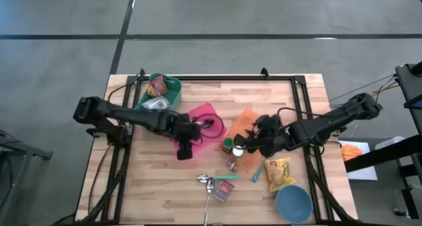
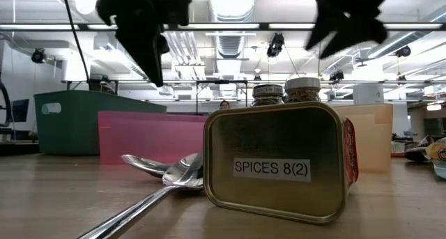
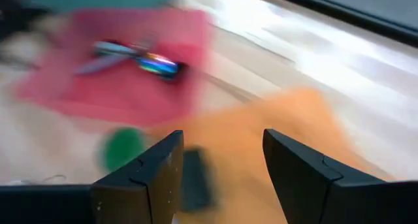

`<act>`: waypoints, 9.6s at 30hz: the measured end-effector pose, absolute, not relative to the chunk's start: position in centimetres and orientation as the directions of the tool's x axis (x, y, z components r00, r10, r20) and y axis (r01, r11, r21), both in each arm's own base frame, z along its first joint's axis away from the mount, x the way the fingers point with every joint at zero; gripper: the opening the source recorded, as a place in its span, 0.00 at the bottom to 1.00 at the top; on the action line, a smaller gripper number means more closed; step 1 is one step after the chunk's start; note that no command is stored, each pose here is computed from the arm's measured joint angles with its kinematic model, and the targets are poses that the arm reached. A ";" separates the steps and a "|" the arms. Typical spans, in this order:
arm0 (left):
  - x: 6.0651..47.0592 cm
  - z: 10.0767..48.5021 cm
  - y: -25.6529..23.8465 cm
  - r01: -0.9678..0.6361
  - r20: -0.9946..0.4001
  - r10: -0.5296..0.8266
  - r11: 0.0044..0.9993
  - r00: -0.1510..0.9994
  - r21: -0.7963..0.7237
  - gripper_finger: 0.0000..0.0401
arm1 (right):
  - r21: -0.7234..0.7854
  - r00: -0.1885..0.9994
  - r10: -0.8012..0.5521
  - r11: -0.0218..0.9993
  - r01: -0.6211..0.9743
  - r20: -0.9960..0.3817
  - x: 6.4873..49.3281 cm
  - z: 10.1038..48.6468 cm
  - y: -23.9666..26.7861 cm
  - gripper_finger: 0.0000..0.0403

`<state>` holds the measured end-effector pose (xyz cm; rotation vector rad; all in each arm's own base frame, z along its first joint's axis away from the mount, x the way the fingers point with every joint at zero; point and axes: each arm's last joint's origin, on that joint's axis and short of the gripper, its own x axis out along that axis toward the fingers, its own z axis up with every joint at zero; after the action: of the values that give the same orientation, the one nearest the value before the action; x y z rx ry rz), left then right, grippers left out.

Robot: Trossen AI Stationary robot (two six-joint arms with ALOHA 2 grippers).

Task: Pick & Place Food Item
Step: Put the orange seasoning pack into the orange bin

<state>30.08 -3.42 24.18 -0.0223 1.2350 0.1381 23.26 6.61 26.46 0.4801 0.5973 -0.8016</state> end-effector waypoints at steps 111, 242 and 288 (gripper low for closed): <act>30.6 21.1 -4.7 -0.047 -0.835 0.168 0.985 0.525 0.168 0.41 | -0.311 -0.294 -0.112 0.471 0.825 -0.949 16.3 15.1 -3.2 0.51; 35.2 27.8 -5.5 0.402 -0.353 -0.215 0.656 0.911 0.638 0.67 | 0.619 0.739 0.391 0.784 0.046 -0.550 25.7 28.3 8.2 0.02; 32.6 30.2 -5.1 0.377 -0.638 -0.199 0.913 0.744 0.155 0.01 | 0.567 0.810 0.350 0.823 -0.026 -0.470 26.6 28.8 8.2 0.29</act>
<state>32.65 -5.07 30.18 0.2838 0.6607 -0.3204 26.64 8.22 28.80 0.5750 0.5983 0.2131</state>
